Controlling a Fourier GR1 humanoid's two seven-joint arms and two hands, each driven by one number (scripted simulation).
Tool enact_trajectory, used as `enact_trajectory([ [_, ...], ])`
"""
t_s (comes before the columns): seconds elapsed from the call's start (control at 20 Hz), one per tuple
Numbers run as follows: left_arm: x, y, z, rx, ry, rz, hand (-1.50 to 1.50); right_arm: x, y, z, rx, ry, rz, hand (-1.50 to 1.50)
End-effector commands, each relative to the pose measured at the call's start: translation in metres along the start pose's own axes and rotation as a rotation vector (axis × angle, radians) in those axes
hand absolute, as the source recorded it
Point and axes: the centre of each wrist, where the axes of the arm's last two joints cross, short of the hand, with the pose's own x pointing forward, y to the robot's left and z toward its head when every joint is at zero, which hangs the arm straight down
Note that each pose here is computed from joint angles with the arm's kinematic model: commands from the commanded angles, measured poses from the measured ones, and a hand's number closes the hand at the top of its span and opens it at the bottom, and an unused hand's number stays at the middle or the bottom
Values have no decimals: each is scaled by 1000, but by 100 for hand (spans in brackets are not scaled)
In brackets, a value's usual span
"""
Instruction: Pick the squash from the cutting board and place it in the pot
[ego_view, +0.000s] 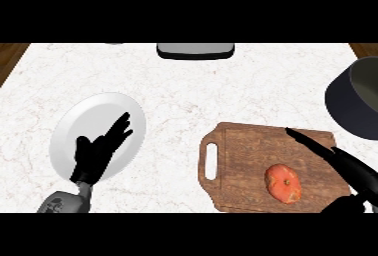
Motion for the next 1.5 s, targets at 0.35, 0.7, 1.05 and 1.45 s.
enact_trajectory([
  [0.35, -2, 9, 8, 3, 34, 6, 0, -41, -5, 0, 45, -107, -185, -150],
  [0.7, -7, 0, 3, 8, 30, 0, 0, -64, 22, -17, 83, -132, -382, -150],
  [1.05, -9, 0, -2, 13, 47, 4, 0, -91, 51, -34, 100, -99, -450, -150],
  [1.45, -11, 8, 10, 16, 28, -7, 0, -112, 80, -28, 152, -168, -305, 150],
])
